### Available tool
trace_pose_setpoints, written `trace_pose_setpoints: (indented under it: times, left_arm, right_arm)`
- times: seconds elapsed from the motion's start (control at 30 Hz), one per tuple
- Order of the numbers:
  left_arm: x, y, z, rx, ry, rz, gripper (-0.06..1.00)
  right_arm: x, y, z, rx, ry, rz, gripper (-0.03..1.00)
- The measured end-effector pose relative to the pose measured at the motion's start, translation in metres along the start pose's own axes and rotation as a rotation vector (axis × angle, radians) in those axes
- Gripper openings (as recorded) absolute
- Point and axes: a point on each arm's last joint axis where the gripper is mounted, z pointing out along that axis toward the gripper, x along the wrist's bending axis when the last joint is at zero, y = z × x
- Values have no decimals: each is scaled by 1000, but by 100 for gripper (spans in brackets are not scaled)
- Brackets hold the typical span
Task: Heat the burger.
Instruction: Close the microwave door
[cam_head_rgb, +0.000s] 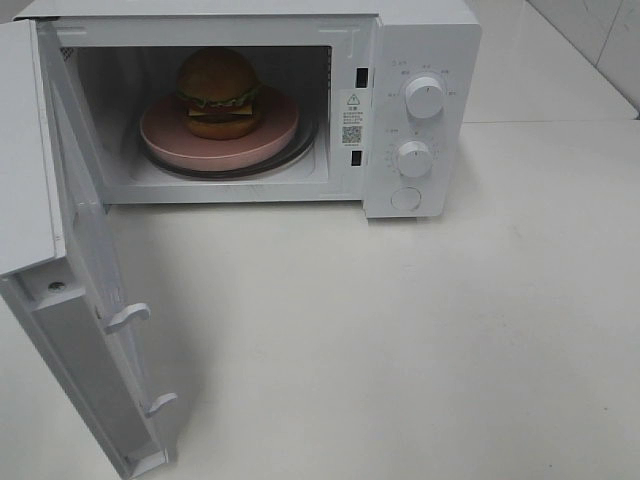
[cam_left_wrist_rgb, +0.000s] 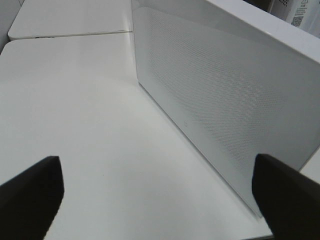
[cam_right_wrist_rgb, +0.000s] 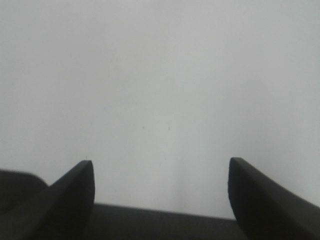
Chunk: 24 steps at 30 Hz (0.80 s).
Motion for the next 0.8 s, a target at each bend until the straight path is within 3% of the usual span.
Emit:
trace_pose_setpoints:
  times: [0.07, 0.17, 0.43, 0.8]
  left_arm:
    - [0, 0, 0, 0, 0, 0, 94]
    - [0, 0, 0, 0, 0, 0, 94]
    - [0, 0, 0, 0, 0, 0, 94]
    - [0, 0, 0, 0, 0, 0, 94]
  right_arm:
    - [-2, -6, -7, -91, -24, 62, 73]
    - [-2, -7, -9, -114, -35, 75, 73]
    - [-1, -34, -30, -319, -88, 122, 70]
    - [-1, -37, -32, -341, -89, 122, 67]
